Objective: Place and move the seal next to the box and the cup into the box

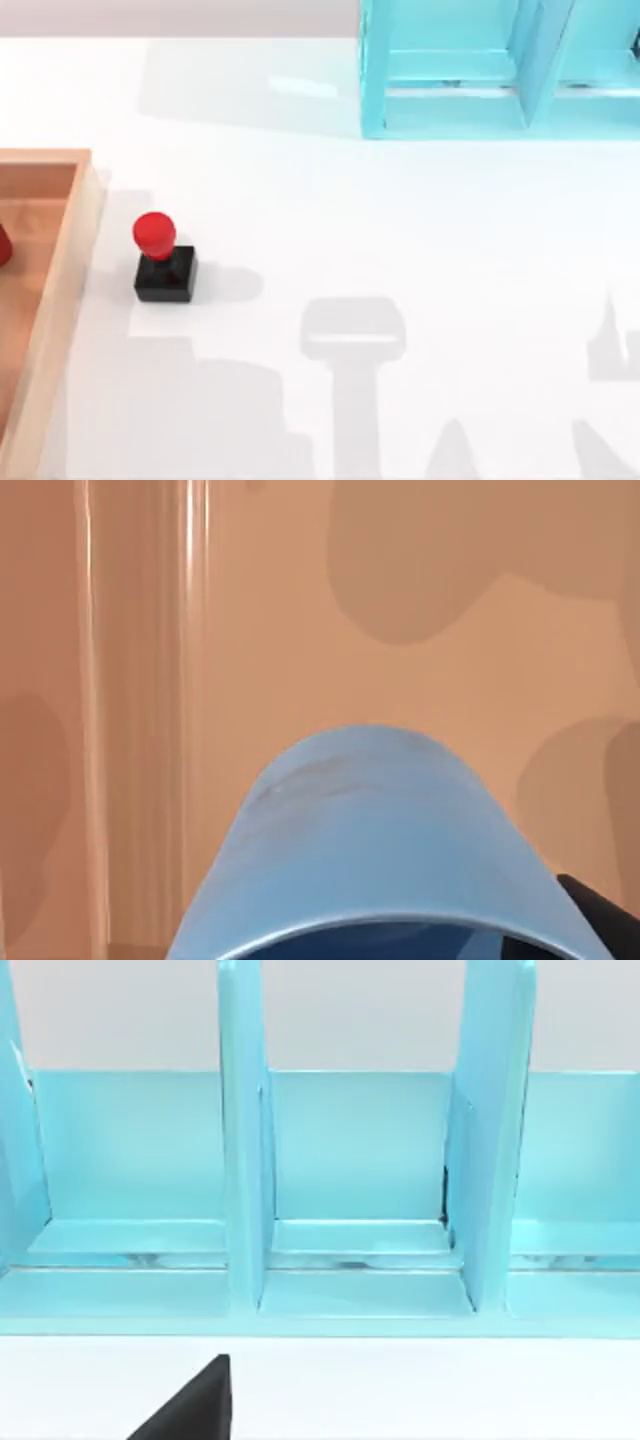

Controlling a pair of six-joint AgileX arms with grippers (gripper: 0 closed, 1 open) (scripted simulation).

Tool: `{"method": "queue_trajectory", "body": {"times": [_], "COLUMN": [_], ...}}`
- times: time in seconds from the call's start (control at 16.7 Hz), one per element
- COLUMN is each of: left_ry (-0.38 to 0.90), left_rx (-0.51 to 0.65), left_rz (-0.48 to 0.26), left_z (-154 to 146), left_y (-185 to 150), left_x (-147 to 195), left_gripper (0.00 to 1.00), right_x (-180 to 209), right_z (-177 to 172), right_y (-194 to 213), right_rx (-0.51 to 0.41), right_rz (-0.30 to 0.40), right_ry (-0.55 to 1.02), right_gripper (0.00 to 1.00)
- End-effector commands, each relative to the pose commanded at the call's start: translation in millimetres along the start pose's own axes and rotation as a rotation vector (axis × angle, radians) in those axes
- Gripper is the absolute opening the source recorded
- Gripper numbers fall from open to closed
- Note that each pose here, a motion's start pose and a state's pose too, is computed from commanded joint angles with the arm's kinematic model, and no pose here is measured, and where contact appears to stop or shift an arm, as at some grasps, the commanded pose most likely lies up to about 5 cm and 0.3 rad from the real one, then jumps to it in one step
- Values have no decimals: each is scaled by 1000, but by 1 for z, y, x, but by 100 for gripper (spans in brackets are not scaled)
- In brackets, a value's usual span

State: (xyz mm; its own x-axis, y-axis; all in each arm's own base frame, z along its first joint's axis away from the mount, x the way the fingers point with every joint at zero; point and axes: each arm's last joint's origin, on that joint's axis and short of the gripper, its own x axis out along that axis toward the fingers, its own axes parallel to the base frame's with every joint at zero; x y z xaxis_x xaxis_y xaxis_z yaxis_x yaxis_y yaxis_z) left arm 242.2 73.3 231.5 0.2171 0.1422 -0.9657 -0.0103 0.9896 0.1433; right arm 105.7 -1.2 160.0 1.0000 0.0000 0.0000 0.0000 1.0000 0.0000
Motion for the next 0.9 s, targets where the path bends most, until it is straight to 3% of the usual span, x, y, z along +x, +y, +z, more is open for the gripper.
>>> {"method": "queue_trajectory", "body": {"times": [0.18, 0.54, 0.84, 0.9], "left_ry": [-6, 170, 185, 185], "left_rx": [-3, 24, 25, 25], "left_rz": [-4, -123, -132, -132], "left_z": [-2, -37, -39, -39], "left_y": [0, -11, -12, -12], "left_x": [16, 58, 61, 61], "left_gripper": [0, 0, 0, 8], "right_x": [0, 0, 0, 0], "right_z": [0, 0, 0, 0], "right_y": [0, 0, 0, 0], "right_rx": [0, 0, 0, 0], "right_rz": [0, 0, 0, 0], "right_ry": [0, 0, 0, 0], "right_gripper": [100, 100, 100, 100]}}
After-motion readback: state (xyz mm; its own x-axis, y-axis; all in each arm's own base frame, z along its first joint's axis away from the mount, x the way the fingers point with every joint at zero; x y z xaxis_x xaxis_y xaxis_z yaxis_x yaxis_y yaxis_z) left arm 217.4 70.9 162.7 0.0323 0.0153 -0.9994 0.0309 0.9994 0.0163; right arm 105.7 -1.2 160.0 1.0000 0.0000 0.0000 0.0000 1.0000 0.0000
